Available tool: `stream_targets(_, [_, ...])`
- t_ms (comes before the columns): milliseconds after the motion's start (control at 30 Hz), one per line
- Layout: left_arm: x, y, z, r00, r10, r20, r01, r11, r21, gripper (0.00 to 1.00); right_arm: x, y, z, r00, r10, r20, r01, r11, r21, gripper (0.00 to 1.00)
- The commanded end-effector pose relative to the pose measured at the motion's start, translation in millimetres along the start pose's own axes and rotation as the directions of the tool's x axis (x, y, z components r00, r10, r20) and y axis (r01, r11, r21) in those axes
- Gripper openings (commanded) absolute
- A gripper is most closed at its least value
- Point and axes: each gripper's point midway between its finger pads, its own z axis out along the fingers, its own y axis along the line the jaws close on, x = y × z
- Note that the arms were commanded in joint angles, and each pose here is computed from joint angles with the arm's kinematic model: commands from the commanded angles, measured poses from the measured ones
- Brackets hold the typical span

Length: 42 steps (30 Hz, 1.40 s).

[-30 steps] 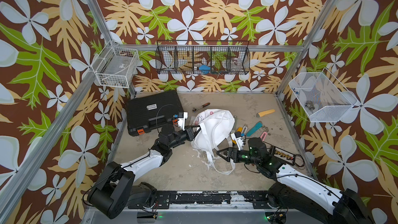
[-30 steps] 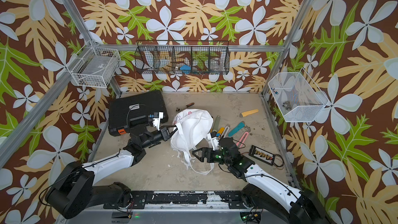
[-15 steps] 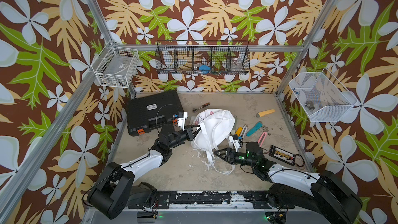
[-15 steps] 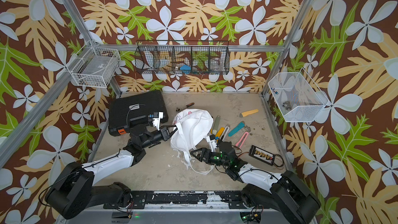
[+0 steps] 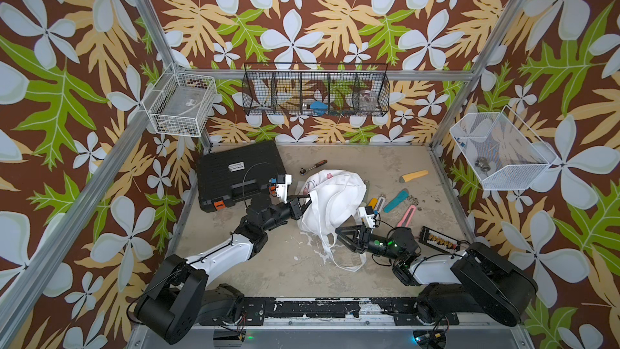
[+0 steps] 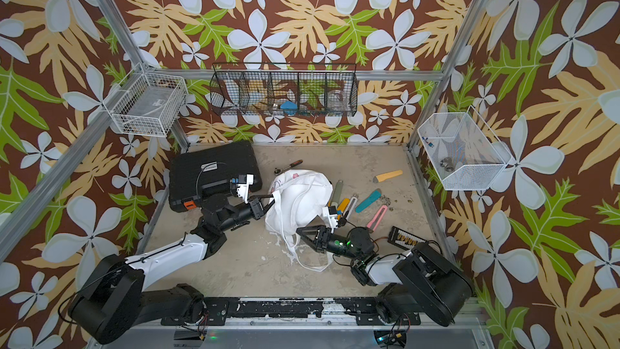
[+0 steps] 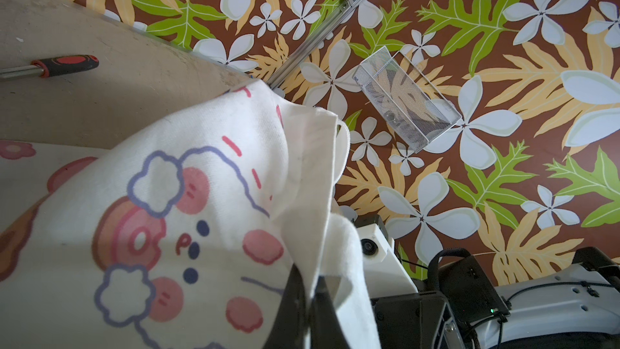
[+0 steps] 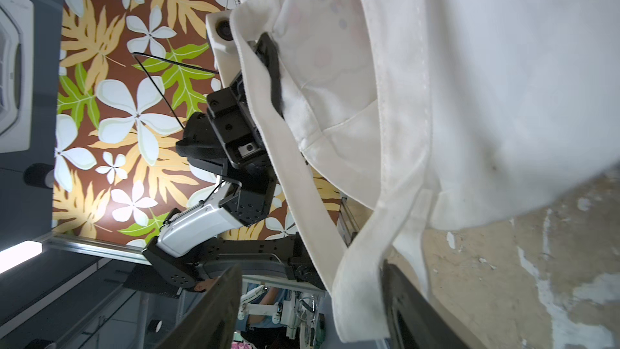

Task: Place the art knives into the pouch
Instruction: Open the pouch at the center of the board.

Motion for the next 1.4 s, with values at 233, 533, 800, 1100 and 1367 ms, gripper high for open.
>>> stream_targets(233, [-5, -3, -3, 0.999, 0.03, 0.023, -0.03, 1.0, 0.003, 0.0, 27, 16, 24, 0.995, -0.034, -0.09, 0.029, 0.998, -0.061, 0.51])
stream_targets(533, [-4, -3, -4, 0.999, 0.033, 0.023, -0.033, 0.999, 0.0, 0.0, 29, 21, 34, 0.992, -0.065, -0.108, 0.056, 0.995, -0.088, 0.0])
stream_targets(800, [1, 3, -6, 0.999, 0.03, 0.014, -0.03, 0.999, -0.023, 0.0, 0, 80, 61, 0.941, -0.323, -0.1, 0.322, 0.946, -0.027, 0.0])
stream_targets(1100, [13, -1, -13, 1.0, 0.019, -0.008, -0.019, 1.0, 0.016, 0.0, -115, 115, 108, 0.838, -0.543, -0.056, 0.542, 0.818, 0.19, 0.0])
stream_targets(1367, [16, -26, -19, 0.998, 0.059, -0.015, -0.058, 0.996, 0.064, 0.0, -185, 73, 159, 0.814, -0.551, -0.185, 0.58, 0.75, 0.317, 0.0])
